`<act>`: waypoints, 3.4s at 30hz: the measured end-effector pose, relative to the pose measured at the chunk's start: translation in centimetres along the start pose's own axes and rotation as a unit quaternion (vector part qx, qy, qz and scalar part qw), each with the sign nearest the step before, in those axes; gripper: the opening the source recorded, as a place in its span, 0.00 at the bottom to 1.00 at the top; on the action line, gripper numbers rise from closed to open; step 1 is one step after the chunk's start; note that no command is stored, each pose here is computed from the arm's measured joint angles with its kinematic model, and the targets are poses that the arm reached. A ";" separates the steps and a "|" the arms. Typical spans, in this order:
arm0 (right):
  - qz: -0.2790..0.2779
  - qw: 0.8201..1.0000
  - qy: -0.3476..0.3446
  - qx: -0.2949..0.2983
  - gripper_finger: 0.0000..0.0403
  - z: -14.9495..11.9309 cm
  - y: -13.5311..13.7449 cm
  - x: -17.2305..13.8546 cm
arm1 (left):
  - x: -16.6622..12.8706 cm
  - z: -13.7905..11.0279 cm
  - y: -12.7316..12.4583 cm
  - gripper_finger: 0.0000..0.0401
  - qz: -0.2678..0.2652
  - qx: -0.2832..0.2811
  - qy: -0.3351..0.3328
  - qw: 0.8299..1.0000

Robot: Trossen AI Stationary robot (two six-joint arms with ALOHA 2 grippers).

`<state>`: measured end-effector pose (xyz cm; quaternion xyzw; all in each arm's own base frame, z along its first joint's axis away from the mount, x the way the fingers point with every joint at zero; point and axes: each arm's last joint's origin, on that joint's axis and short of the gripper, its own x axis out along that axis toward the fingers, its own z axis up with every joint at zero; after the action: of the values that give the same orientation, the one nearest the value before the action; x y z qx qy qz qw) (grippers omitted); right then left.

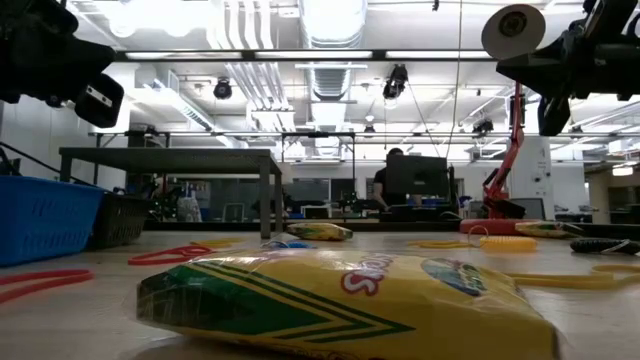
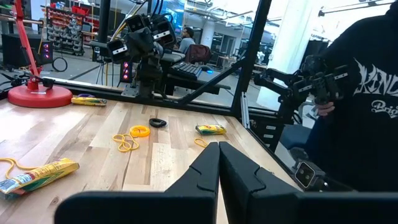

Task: Pick & Place Office Desk Supplies
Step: Put the yellow rubber band in the black bin

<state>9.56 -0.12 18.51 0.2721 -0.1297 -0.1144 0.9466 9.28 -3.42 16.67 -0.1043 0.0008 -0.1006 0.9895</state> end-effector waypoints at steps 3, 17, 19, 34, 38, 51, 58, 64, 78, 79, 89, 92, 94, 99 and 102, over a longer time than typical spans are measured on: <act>0.001 1.000 -0.002 0.007 0.02 0.0 0.0 0.0 | 0.0 0.0 0.0 0.04 0.000 0.000 0.000 1.000; -0.013 0.986 -0.038 0.159 0.02 0.5 0.0 0.0 | 0.0 0.0 0.0 0.04 0.000 0.000 0.000 1.000; -0.014 0.987 -0.038 0.157 0.02 0.5 0.0 0.0 | 0.0 0.0 0.0 0.04 0.000 0.000 0.000 1.000; -0.059 0.990 -0.110 0.071 0.02 8.1 4.5 1.6 | 0.0 0.0 0.0 0.04 0.000 0.000 0.000 1.000; -0.136 0.985 -0.097 0.039 0.02 10.8 6.6 3.5 | 0.0 0.0 0.0 0.04 0.000 0.000 0.000 1.000; -0.275 0.949 0.119 -0.095 0.02 13.7 11.0 12.5 | 0.0 0.0 0.0 0.04 0.000 0.000 0.000 1.000; -0.316 0.927 0.181 -0.087 0.02 13.9 10.6 17.9 | 0.0 0.0 0.0 0.04 0.000 0.000 0.000 1.000; -0.354 0.885 0.292 -0.078 0.02 12.6 8.5 21.4 | 0.0 0.0 0.0 0.04 0.000 0.000 0.000 1.000; -0.413 0.845 0.339 0.014 0.02 8.5 3.5 26.8 | 0.0 0.0 0.0 0.04 0.000 0.000 0.000 1.000; -0.419 0.841 0.342 0.019 0.02 8.1 3.0 27.0 | 0.0 0.0 0.0 0.04 0.000 0.000 0.000 1.000; -0.447 0.808 0.378 0.058 0.02 3.5 -1.0 29.6 | 0.0 0.0 0.0 0.04 0.000 0.000 0.000 1.000; -0.439 0.807 0.389 0.070 0.03 2.3 -2.1 30.4 | 0.0 0.0 0.0 0.04 0.000 0.000 0.000 1.000; -0.434 0.806 0.396 0.074 0.05 1.9 -3.0 30.7 | 0.0 0.0 0.0 0.04 0.000 0.000 0.000 1.000; -0.438 0.801 0.401 0.077 0.17 1.3 -4.1 31.0 | 0.0 0.0 0.0 0.04 0.000 0.000 0.000 1.000; -0.435 0.800 0.405 0.080 0.25 1.1 -4.4 31.1 | 0.0 0.0 0.0 0.04 0.000 0.000 0.000 1.000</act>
<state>37.80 -13.20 22.71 0.3960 0.3891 -0.3823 0.7386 9.27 -3.43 16.66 -0.1043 0.0009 -0.1006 0.9895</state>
